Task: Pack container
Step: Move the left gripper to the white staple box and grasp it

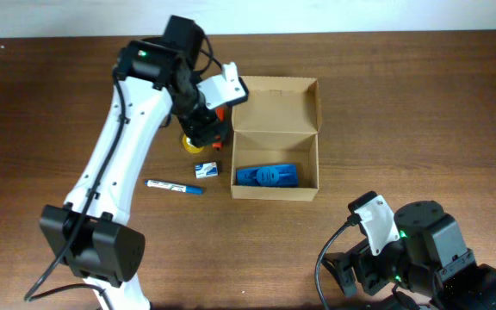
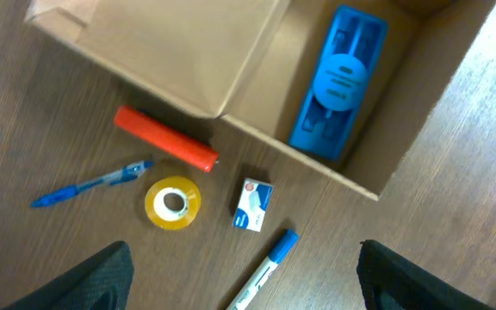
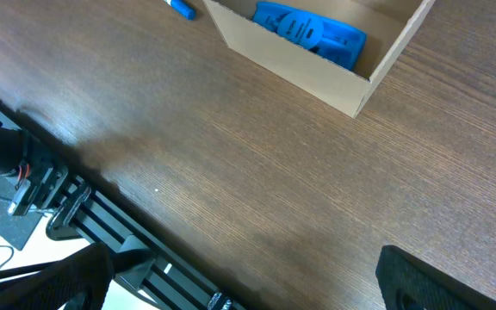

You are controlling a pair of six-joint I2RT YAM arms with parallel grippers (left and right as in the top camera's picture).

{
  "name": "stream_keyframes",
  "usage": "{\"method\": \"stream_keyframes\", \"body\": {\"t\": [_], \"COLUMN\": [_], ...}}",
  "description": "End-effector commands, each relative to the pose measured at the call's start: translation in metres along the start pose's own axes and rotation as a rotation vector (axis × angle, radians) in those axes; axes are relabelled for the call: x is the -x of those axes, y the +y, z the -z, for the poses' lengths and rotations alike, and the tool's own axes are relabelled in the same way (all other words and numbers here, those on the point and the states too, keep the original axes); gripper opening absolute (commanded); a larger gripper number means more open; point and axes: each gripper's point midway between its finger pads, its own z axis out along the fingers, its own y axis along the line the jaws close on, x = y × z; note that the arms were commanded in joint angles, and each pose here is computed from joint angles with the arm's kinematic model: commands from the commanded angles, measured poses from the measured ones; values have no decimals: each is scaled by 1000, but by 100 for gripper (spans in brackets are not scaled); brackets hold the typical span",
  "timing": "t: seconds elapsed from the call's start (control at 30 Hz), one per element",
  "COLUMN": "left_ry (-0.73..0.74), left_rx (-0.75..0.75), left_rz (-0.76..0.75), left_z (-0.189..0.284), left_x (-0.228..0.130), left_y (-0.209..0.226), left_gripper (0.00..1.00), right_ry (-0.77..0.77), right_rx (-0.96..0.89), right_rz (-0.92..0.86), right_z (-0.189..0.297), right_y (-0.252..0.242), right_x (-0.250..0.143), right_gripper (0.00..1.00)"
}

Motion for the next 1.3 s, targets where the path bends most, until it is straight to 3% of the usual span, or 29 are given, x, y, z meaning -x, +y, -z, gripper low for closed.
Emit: {"method": "stream_keyframes", "body": {"t": [0.0,0.23,0.33,0.57,0.73,1.0,1.27], "left_ry": [-55,-40,-12,-36,-56,-104,-27], "left_rx": [-1,76,105,112,132,190,294], "left_rz": [51,121,272,793,783,1059,1111], "left_z": [15,-6,-14,-78,-93,-114,-149], "left_x": [-1,-41,-60,-95,-100,-103,-99], "left_y": [-2,-18,-18,-11,-9,2,-5], "left_gripper": [83,84,84,84,84,84,84], "right_ry": [-18,-18,-18,-18,-18,-17,-18], "right_rx": [3,3,3,3,3,3,3], "right_rz": [8,8,8,8,8,8,8], "right_z": [4,4,4,4,4,4,4], "right_y": [2,2,2,2,2,2,2], "right_x": [4,4,4,4,4,4,4], "right_gripper": [99,99,99,99,99,99,99]}}
